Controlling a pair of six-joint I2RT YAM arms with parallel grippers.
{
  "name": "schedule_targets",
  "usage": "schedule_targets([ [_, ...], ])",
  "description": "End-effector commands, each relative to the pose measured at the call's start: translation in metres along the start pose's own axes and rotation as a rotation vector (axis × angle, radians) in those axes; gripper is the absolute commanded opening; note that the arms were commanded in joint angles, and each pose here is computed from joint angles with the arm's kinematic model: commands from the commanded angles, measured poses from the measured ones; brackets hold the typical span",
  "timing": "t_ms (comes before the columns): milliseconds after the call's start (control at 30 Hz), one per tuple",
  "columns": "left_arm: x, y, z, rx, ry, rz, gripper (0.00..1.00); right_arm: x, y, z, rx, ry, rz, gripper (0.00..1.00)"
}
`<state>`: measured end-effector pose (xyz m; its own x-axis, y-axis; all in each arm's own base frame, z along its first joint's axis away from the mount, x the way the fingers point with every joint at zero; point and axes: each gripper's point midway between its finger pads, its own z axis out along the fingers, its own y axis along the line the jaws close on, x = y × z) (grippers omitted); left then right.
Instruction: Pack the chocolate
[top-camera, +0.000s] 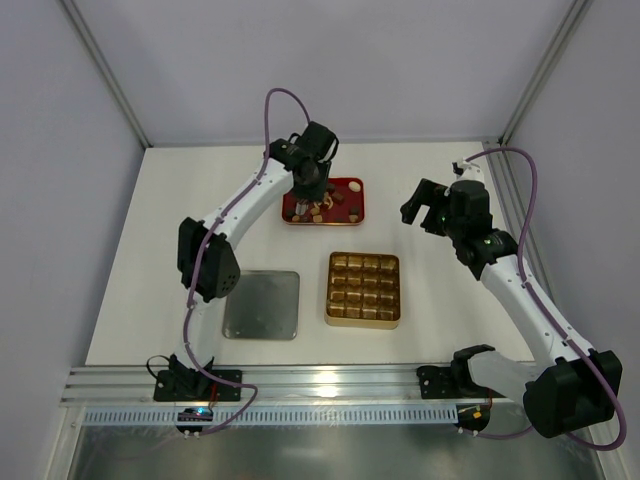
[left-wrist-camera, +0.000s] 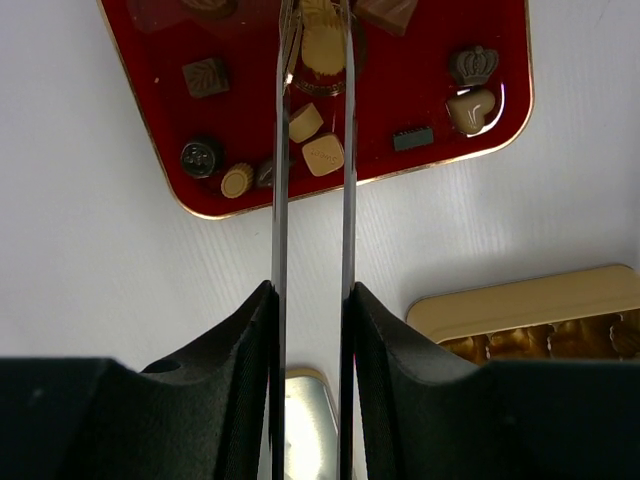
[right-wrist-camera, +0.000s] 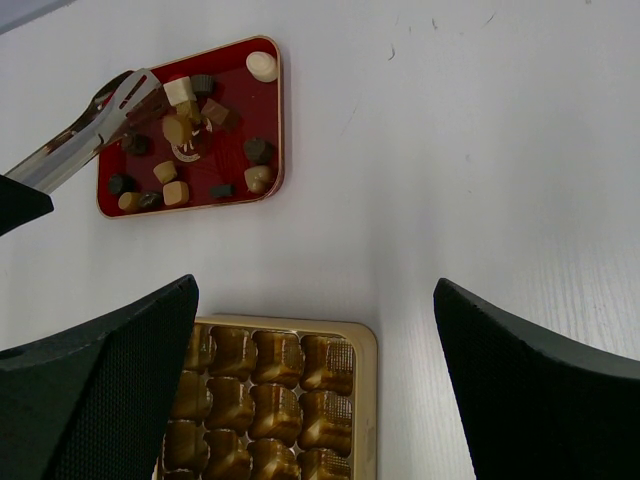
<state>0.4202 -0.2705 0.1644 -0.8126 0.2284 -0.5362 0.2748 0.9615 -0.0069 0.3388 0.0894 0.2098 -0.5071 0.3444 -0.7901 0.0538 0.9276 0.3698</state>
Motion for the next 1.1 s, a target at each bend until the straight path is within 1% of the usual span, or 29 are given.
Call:
schedule_targets([
  [0,-0.005,0.001,-0.011,-0.006,-0.015,0.021,0.35,-0.009,0.001,-0.001,0.002,-0.028,-0.008,1.00],
  [333,0.006,-0.002,-0.005,0.009,0.019,0.023,0.36,-0.004,0.000,0.002,0.001,-0.012,-0.008,1.00],
  [567,0.020,-0.006,0.000,0.039,0.069,0.045,0.43,-0.003,0.000,0.004,0.004,-0.008,-0.006,1.00],
  [867,0.024,-0.012,0.007,0.053,0.085,0.057,0.44,-0.003,0.000,0.005,0.002,-0.007,-0.009,1.00],
  [1067,0.027,-0.013,0.012,0.050,0.102,0.058,0.43,-0.001,-0.001,0.006,0.008,-0.003,-0.010,1.00],
])
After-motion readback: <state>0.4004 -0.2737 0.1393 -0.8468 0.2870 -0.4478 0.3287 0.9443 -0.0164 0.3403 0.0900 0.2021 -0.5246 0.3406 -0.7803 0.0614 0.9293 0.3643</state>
